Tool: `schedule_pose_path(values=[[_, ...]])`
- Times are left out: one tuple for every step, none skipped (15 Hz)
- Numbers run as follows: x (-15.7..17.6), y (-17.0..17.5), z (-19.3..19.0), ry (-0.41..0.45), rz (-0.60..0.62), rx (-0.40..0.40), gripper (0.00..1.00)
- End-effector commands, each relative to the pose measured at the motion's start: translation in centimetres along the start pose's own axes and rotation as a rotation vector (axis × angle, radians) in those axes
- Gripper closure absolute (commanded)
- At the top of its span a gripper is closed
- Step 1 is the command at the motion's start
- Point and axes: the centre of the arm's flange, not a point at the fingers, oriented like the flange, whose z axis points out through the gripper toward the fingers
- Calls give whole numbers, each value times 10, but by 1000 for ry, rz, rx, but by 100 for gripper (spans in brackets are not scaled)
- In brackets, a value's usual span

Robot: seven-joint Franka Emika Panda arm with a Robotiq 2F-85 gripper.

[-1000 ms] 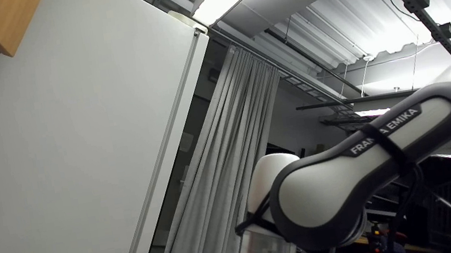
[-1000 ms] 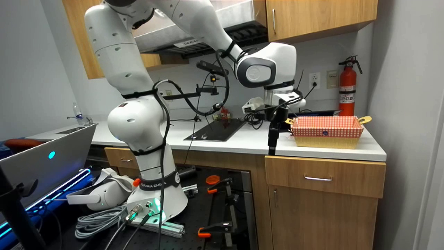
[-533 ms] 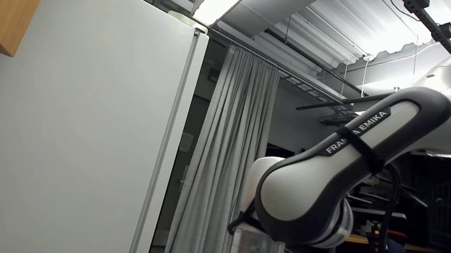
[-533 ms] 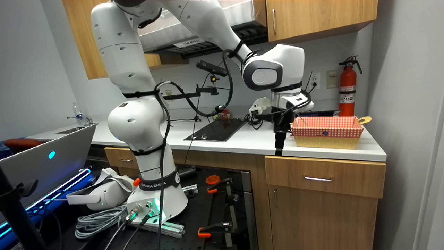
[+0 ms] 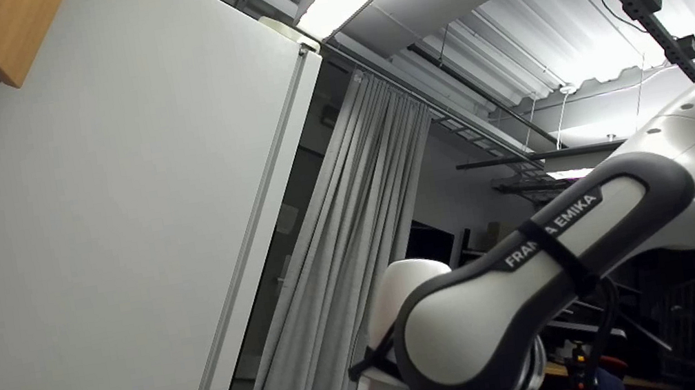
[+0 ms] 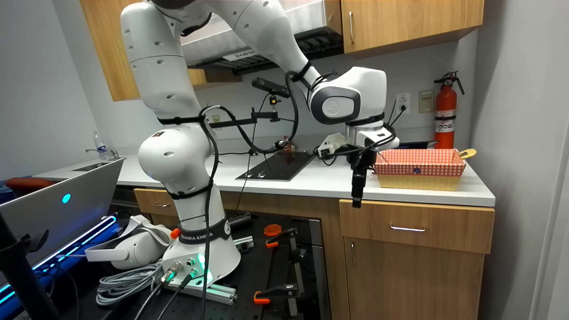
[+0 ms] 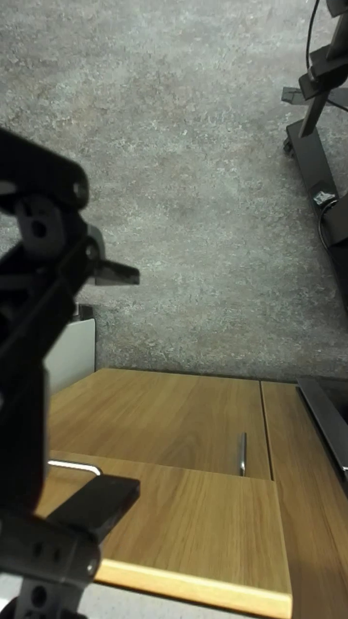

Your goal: Open the drawer on the right

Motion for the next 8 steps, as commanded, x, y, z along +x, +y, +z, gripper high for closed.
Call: schedule_pose_path(values=[[15, -7, 34, 65, 34, -36, 0], [20, -7, 42, 81, 41, -33, 0], [24, -8, 50, 95, 53, -30, 0], [30, -8, 58, 106, 69, -20, 0], [35, -8, 65, 117, 88, -12, 0], [42, -6, 72, 124, 113, -1, 0], [47, -5, 78, 132, 134, 8, 0], [55, -2, 86, 145, 154, 15, 0]])
